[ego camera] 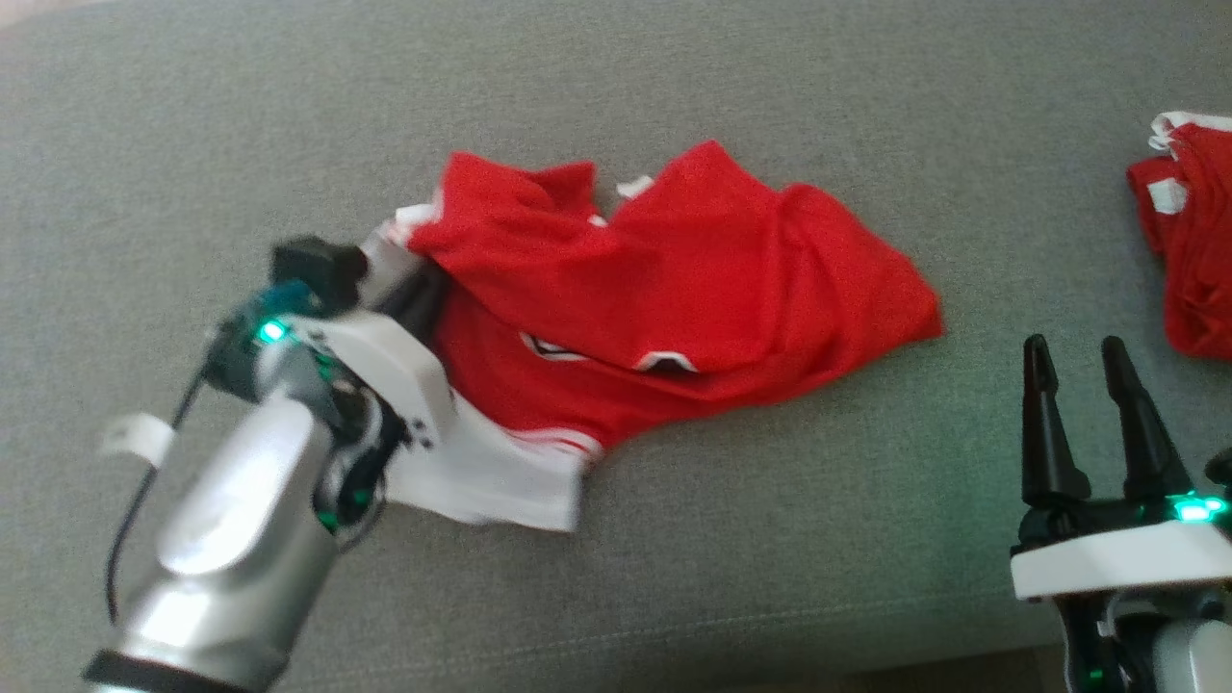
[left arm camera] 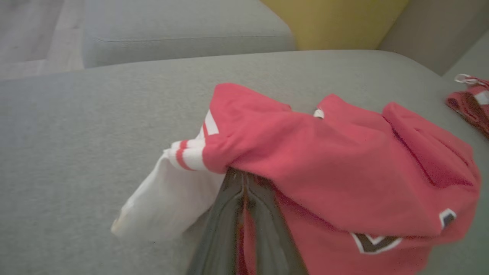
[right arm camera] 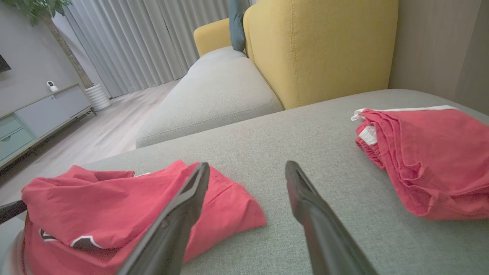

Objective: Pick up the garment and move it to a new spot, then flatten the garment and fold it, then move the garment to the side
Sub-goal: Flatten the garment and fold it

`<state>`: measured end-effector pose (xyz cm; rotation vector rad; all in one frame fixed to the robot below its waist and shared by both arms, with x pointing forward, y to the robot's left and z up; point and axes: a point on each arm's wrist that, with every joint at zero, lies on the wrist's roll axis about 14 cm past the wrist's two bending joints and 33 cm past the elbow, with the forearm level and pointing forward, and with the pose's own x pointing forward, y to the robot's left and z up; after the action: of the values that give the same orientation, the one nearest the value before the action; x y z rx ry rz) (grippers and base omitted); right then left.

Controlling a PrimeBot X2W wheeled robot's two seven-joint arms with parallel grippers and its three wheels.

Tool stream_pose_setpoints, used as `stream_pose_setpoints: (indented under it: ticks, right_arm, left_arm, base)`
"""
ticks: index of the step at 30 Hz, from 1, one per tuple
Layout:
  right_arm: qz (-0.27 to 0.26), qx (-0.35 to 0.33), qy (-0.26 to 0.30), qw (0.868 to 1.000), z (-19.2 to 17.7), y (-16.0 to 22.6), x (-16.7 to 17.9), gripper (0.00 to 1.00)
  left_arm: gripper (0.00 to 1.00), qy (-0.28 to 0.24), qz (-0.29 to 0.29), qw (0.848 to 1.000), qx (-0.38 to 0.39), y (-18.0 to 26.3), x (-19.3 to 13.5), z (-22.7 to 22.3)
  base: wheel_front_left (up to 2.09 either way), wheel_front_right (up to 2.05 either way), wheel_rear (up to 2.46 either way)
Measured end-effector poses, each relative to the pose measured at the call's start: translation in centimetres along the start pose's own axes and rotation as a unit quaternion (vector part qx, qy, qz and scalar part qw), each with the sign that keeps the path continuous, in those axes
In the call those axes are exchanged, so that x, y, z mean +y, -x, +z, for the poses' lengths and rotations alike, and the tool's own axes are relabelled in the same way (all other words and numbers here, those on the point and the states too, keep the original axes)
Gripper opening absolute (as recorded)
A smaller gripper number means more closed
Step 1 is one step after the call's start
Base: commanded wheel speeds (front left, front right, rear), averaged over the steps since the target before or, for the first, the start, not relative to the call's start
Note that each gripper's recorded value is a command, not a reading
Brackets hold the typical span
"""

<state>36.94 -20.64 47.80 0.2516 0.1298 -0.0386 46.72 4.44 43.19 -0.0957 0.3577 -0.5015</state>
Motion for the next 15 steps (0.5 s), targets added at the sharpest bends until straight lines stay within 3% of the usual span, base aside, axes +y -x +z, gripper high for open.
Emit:
stream_pose_setpoints:
  ticks: [6,7,8,9,15]
  right_arm:
    - [-0.01,-0.002,-0.004,1.0,0.0,0.2,-0.6,1.0]
    - [-0.014,-0.001,-0.003,1.0,0.0,0.2,-0.9,1.0]
    - [-0.017,-0.003,-0.003,1.0,0.0,0.3,-1.0,1.0]
    - [-0.02,-0.003,-0.002,1.0,0.0,0.3,-1.2,1.0]
    - [-0.02,-0.008,0.022,1.0,0.5,0.1,-1.3,1.0]
  left_arm:
    - [0.0,0.001,0.022,1.0,0.014,-1.7,2.3,0.0]
    - [0.11,0.005,0.026,0.999,0.024,-1.9,2.5,-0.6]
    - [0.72,0.01,0.029,0.999,0.03,-2.0,2.6,-1.1]
    - [1.0,0.019,0.031,0.999,0.032,-2.1,2.6,-1.5]
    - [1.0,0.023,0.05,0.998,-0.023,-1.7,3.0,-0.7]
  base:
    - [0.0,0.0,0.0]
    - [0.0,0.0,0.0]
    - [0.0,0.0,0.0]
    - [0.0,0.0,0.0]
    - [0.0,0.0,0.0]
